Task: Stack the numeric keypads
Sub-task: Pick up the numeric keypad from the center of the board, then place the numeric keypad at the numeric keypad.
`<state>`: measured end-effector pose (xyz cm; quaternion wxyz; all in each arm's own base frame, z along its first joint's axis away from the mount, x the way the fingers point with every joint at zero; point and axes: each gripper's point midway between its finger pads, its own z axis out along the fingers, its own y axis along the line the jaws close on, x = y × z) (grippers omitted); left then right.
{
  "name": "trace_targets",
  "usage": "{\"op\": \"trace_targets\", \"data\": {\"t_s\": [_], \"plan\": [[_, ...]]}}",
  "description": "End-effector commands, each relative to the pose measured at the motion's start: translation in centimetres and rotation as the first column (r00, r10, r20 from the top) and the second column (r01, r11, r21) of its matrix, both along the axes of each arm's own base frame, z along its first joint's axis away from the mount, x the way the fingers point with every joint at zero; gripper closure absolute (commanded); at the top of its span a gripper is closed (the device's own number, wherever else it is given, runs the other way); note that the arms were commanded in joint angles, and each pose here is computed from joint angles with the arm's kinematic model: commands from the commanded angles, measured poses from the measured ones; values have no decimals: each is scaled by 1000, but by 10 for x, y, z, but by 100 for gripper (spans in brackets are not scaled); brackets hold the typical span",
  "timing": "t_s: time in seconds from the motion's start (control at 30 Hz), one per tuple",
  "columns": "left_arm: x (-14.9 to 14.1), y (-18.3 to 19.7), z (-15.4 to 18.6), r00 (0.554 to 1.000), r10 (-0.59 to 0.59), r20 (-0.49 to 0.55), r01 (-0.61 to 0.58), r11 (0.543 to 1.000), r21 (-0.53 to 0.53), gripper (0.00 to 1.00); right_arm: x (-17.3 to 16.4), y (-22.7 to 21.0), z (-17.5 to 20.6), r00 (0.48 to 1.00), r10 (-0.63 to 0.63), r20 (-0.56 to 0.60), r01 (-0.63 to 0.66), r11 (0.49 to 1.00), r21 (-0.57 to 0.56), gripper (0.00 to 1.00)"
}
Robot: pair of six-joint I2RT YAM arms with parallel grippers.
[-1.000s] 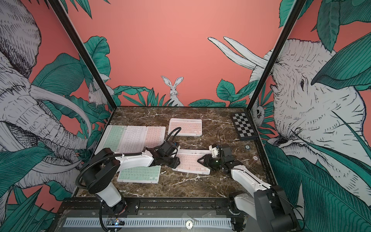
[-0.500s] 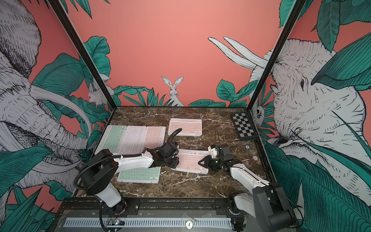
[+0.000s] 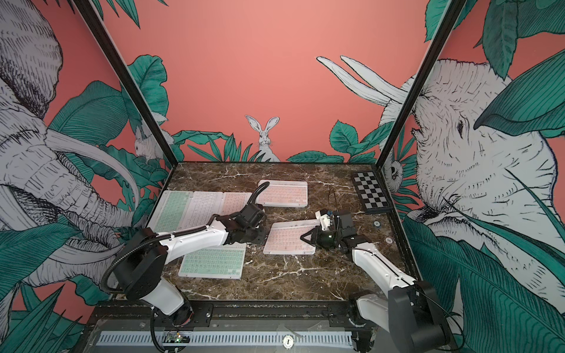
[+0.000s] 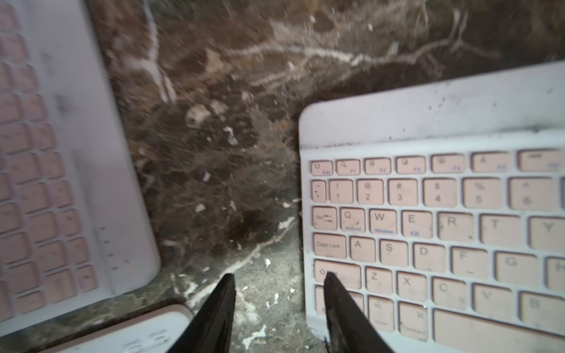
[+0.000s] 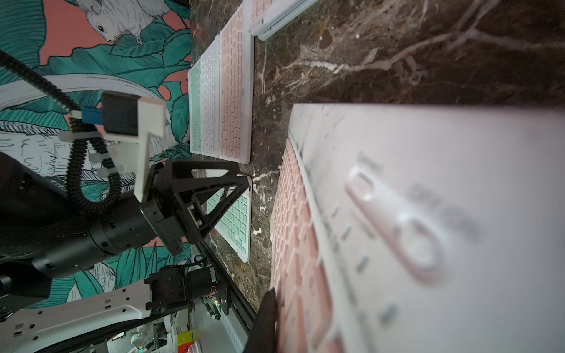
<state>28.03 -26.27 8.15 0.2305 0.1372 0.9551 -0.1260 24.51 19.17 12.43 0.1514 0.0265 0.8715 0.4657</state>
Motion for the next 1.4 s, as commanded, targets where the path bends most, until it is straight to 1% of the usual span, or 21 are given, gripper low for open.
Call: {"op": "trace_targets", "data": {"t_s": [0.0,0.13,0.23,0.3,0.37,0.5,0.67,0.73,0.87,1.0,1.13,1.37], "plan": [[13,14,43,998,49,47,-47,998,-37,49,22,13,40,996,21,83,-29,995,96,100],[24,28,65,994,63,84,-63,998,-6,49,51,28,62,990,68,119,-84,987,136,100],[25,30,76,993,58,103,-58,998,5,49,78,37,73,983,83,163,-108,983,147,100],[32,42,81,990,90,109,-91,996,4,48,97,42,76,977,93,194,-122,982,146,100],[33,46,84,988,101,115,-102,995,2,48,116,46,74,974,97,204,-127,982,139,100],[33,53,87,986,121,116,-122,993,3,48,154,54,67,970,115,214,-150,976,158,100],[33,61,85,984,140,115,-143,990,18,47,198,58,53,957,142,254,-173,980,103,100],[34,64,82,983,149,108,-153,988,26,47,217,58,49,955,131,264,-167,979,118,100],[34,67,77,982,159,97,-164,985,44,47,246,55,37,959,130,252,-173,972,157,100],[34,67,72,982,167,86,-172,984,51,47,259,54,22,962,164,219,-202,966,163,100],[37,66,66,984,163,70,-167,984,66,47,268,52,12,965,179,193,-217,956,197,100],[40,61,59,987,152,48,-155,985,80,48,266,47,0,967,211,144,-242,937,253,100]]}}
